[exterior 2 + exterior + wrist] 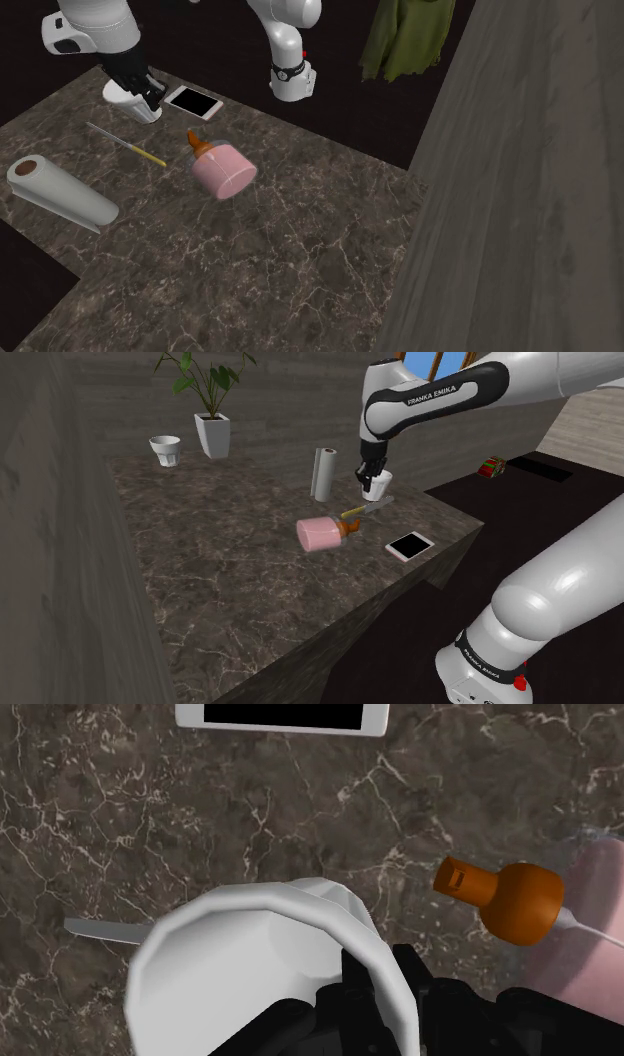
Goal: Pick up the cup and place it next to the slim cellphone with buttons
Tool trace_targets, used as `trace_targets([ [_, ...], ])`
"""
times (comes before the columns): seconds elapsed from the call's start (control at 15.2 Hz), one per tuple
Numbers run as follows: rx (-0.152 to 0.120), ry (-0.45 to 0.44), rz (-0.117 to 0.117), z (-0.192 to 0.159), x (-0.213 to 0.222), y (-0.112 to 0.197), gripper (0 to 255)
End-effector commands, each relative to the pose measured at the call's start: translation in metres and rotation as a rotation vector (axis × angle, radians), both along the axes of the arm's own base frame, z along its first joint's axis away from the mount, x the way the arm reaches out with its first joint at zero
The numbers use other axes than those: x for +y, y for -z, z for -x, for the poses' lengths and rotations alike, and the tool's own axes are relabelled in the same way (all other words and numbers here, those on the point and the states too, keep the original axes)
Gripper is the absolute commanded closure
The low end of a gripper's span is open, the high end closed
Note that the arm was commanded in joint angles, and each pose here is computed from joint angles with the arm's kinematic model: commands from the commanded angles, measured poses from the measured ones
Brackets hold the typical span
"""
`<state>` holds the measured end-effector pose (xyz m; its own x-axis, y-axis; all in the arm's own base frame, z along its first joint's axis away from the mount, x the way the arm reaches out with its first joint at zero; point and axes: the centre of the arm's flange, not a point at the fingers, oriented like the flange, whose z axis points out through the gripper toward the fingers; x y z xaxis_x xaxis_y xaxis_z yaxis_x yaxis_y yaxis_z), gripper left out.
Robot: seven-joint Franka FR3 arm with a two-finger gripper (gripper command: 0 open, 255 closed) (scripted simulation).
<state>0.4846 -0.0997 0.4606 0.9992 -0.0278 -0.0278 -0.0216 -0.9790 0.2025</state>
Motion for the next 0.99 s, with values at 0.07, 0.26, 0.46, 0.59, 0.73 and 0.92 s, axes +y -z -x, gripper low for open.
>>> trace_targets([
  [0.07,-0.001,0.0,0.0,0.0,0.0,0.016,255],
  [0.26,-0.001,0.0,0.0,0.0,0.0,0.032,255],
  [0.46,-0.001,0.0,0.0,0.0,0.0,0.047,255],
  [0.59,-0.001,0.0,0.0,0.0,0.0,0.058,255],
  [0.73,-0.001,0.0,0.0,0.0,0.0,0.069,255],
  [0.92,-0.001,0.0,0.0,0.0,0.0,0.084,255],
])
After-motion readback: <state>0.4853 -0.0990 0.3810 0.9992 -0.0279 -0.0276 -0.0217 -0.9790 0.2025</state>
